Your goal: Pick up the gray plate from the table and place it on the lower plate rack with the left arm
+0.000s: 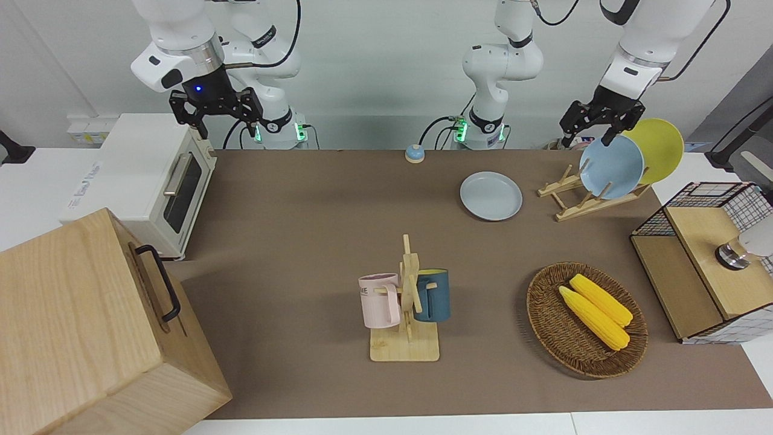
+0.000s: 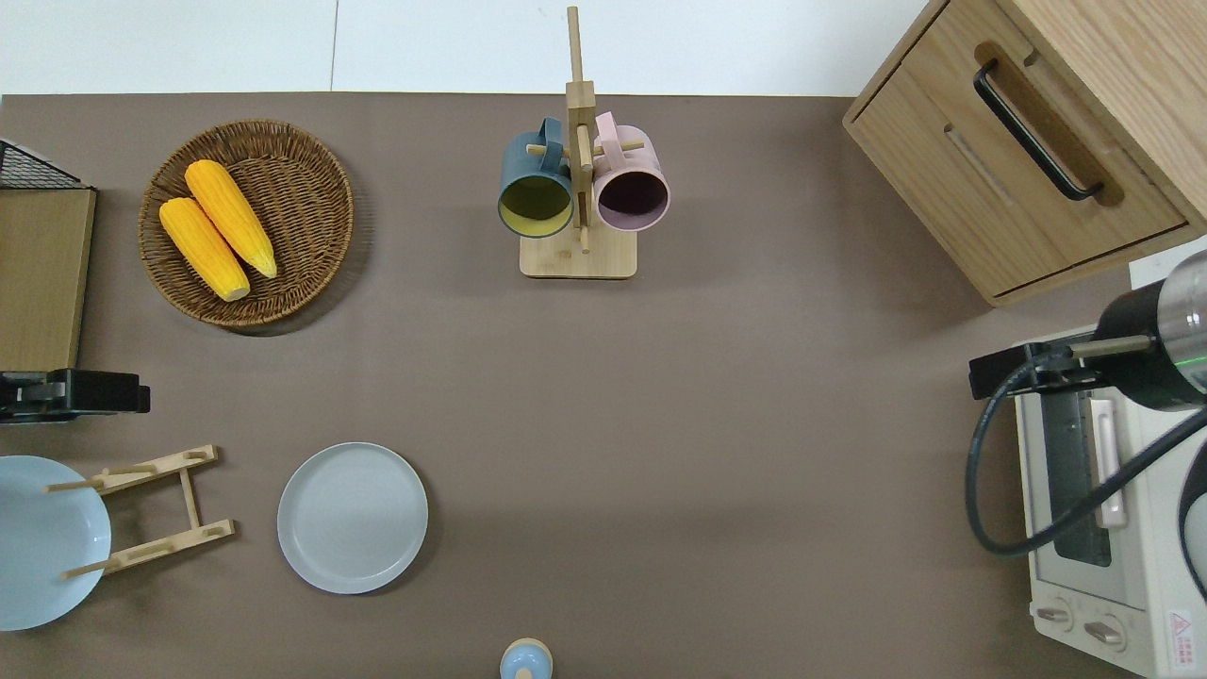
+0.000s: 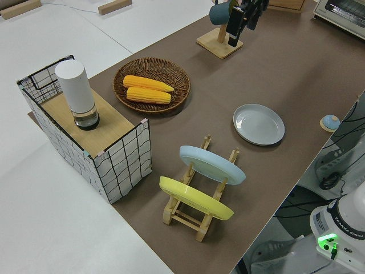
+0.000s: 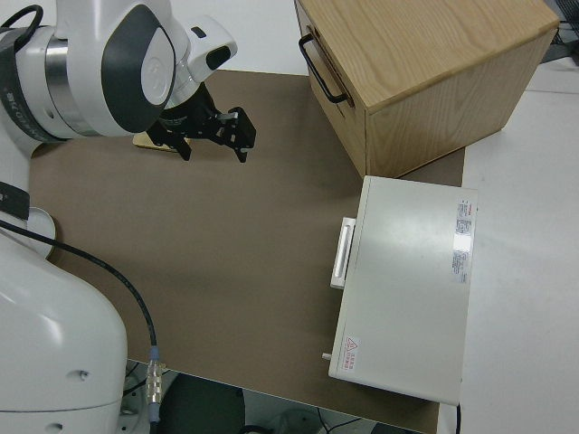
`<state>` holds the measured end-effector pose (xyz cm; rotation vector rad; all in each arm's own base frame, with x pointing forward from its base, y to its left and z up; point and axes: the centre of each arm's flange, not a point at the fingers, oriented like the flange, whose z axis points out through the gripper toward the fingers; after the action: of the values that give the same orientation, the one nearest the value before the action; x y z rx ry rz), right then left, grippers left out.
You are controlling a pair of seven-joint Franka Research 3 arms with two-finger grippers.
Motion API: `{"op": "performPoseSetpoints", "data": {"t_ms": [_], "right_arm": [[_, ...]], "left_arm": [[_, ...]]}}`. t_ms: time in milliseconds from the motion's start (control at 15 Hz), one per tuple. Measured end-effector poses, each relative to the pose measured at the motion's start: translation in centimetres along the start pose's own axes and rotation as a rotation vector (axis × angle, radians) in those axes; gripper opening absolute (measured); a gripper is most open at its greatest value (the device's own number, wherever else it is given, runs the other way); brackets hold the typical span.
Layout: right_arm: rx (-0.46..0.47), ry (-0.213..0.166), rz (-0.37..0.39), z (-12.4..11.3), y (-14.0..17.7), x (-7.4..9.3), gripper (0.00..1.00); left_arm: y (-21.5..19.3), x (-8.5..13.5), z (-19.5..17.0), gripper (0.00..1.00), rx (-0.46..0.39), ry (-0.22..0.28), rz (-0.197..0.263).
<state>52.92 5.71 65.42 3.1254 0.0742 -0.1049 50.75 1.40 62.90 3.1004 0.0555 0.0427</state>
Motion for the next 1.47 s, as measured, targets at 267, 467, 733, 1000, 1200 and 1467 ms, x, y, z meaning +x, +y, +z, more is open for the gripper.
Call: {"op": "performPoseSetpoints", "data": {"t_ms": [267,467,733,1000,1200,1467], "right_arm": [[0.0,0.0,0.0,0.0,0.0,0.0,0.99],[0.0,0.0,0.0,0.0,0.0,0.0,0.99],[0.0,0.0,0.0,0.0,0.0,0.0,0.99],[0.0,0.0,0.0,0.0,0.0,0.0,0.99],[0.0,0.0,0.0,0.0,0.0,0.0,0.99],[0.0,0.0,0.0,0.0,0.0,0.0,0.99]], "left_arm": [[-0.6,0.0,0.6,1.0,-0.001,-0.014,0.005],[-0.7,0.0,2.0,1.0,-0.001,-0.037,0.007],[-0.6,0.1,3.5,1.0,-0.001,-0.041,0.009],[-0.6,0.1,5.1,1.0,-0.01,-0.049,0.008],[-0.5,0.1,6.9,1.0,-0.017,-0.06,0.007],[-0.3,0.0,9.2,1.0,-0.034,-0.049,0.003]]}}
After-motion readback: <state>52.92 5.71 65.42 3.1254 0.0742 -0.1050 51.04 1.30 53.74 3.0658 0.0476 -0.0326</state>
